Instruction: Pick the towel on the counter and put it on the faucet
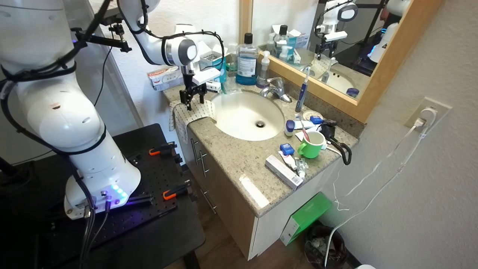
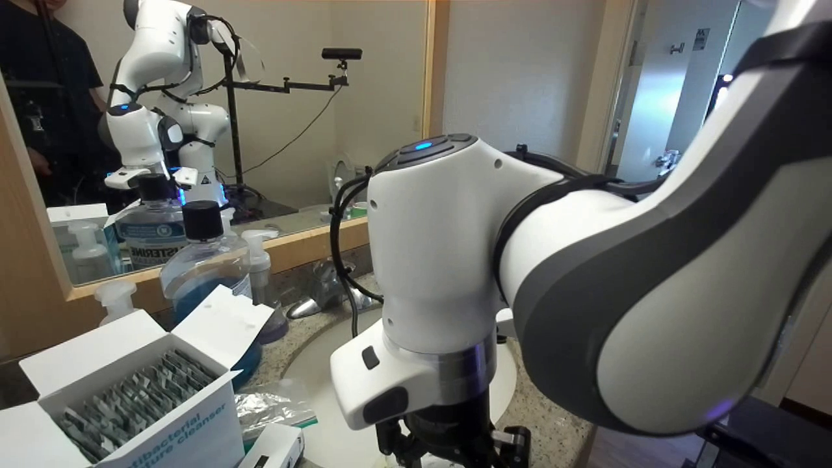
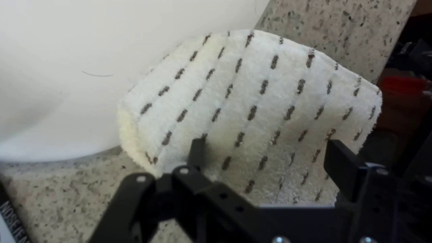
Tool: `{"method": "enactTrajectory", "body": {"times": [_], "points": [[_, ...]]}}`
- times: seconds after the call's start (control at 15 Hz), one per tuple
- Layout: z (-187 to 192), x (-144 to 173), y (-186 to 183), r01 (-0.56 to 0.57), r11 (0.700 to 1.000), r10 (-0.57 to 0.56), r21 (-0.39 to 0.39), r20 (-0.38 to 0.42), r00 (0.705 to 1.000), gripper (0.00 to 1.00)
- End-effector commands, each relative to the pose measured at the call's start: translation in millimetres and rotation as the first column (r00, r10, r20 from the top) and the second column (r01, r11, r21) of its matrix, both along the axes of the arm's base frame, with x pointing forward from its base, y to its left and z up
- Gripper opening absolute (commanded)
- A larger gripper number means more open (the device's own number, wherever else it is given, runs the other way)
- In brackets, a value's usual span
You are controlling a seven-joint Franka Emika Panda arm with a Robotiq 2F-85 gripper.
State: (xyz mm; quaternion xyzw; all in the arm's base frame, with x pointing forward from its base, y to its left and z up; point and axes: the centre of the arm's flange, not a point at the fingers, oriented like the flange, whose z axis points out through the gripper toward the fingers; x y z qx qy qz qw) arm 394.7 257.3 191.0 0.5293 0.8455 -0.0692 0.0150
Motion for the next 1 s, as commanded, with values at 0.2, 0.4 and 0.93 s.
{"method": "enactTrajectory", "body": {"times": [0.2, 0.4, 0.93], "points": [[-1.5, 9.0, 2.1, -0.003, 1.0, 0.003, -0.019, -0.004, 1.0, 0.39], [12.7, 3.0, 3.9, -0.01, 0.999, 0.011, -0.035, 0.03, 0.999, 0.15], [59.9, -3.6, 16.7, -0.013, 0.997, 0.026, -0.079, 0.159, 0.987, 0.08]]}}
